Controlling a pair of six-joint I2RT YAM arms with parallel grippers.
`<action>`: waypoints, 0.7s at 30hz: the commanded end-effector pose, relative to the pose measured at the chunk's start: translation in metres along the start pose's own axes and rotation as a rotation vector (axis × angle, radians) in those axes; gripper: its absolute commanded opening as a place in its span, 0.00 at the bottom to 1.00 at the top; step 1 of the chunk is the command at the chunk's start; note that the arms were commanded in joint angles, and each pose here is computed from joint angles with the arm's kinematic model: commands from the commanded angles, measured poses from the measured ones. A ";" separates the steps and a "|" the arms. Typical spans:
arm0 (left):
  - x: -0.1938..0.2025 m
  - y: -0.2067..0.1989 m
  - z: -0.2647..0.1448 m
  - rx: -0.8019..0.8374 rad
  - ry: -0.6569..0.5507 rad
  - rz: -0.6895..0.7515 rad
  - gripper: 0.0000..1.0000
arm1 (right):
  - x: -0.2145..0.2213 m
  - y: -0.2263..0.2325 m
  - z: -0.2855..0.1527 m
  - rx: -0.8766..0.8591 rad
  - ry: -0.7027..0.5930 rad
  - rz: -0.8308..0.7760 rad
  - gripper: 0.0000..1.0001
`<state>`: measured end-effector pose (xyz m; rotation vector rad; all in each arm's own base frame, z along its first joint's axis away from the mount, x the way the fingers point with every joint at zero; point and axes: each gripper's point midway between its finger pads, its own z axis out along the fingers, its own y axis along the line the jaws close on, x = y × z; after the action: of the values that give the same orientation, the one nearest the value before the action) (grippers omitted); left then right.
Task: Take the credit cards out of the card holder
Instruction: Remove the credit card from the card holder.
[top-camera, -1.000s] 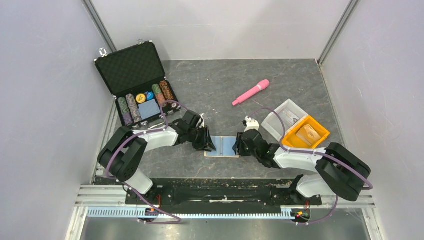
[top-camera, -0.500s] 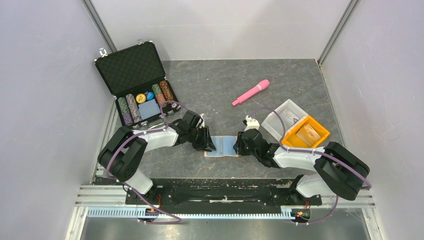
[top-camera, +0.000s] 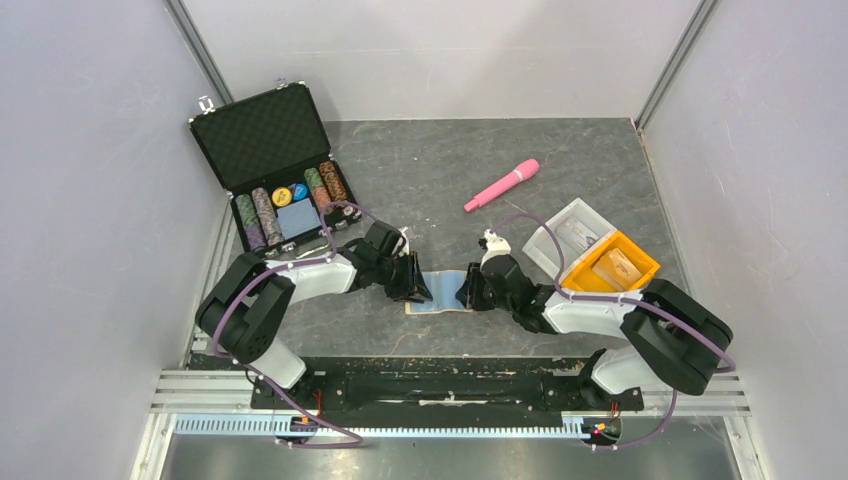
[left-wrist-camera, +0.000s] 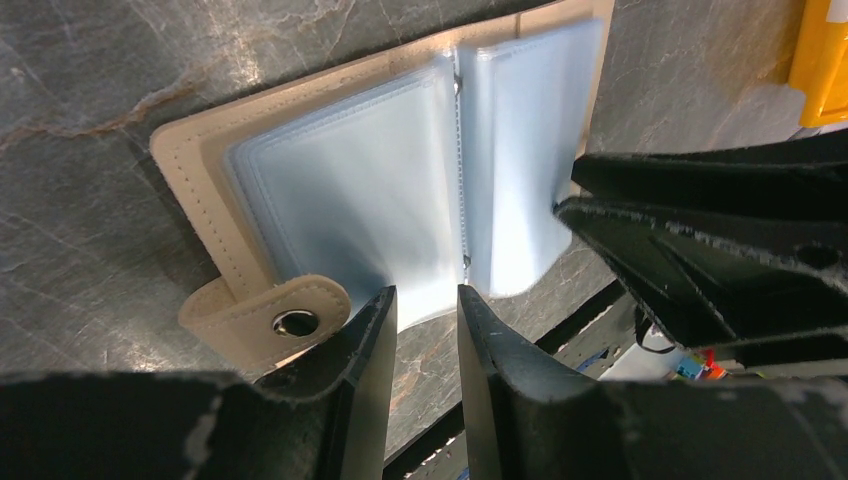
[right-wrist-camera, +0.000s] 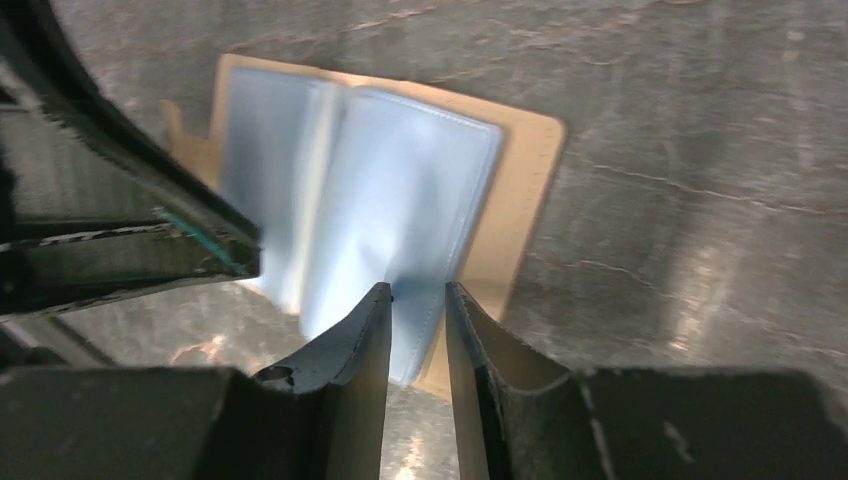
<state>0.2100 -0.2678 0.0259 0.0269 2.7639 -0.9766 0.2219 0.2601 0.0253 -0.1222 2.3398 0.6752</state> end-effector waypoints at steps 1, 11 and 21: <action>0.011 0.020 0.006 -0.065 0.026 -0.037 0.37 | -0.024 0.049 -0.001 -0.179 -0.034 0.001 0.31; 0.012 0.020 0.006 -0.062 0.026 -0.036 0.37 | -0.027 0.047 0.001 -0.152 -0.035 -0.006 0.41; 0.009 0.004 -0.003 -0.011 0.022 -0.040 0.38 | -0.030 0.019 0.000 -0.025 -0.041 -0.016 0.07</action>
<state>0.2095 -0.2686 0.0264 0.0293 2.7614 -0.9877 0.2231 0.2852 0.0419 -0.1774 2.3243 0.7845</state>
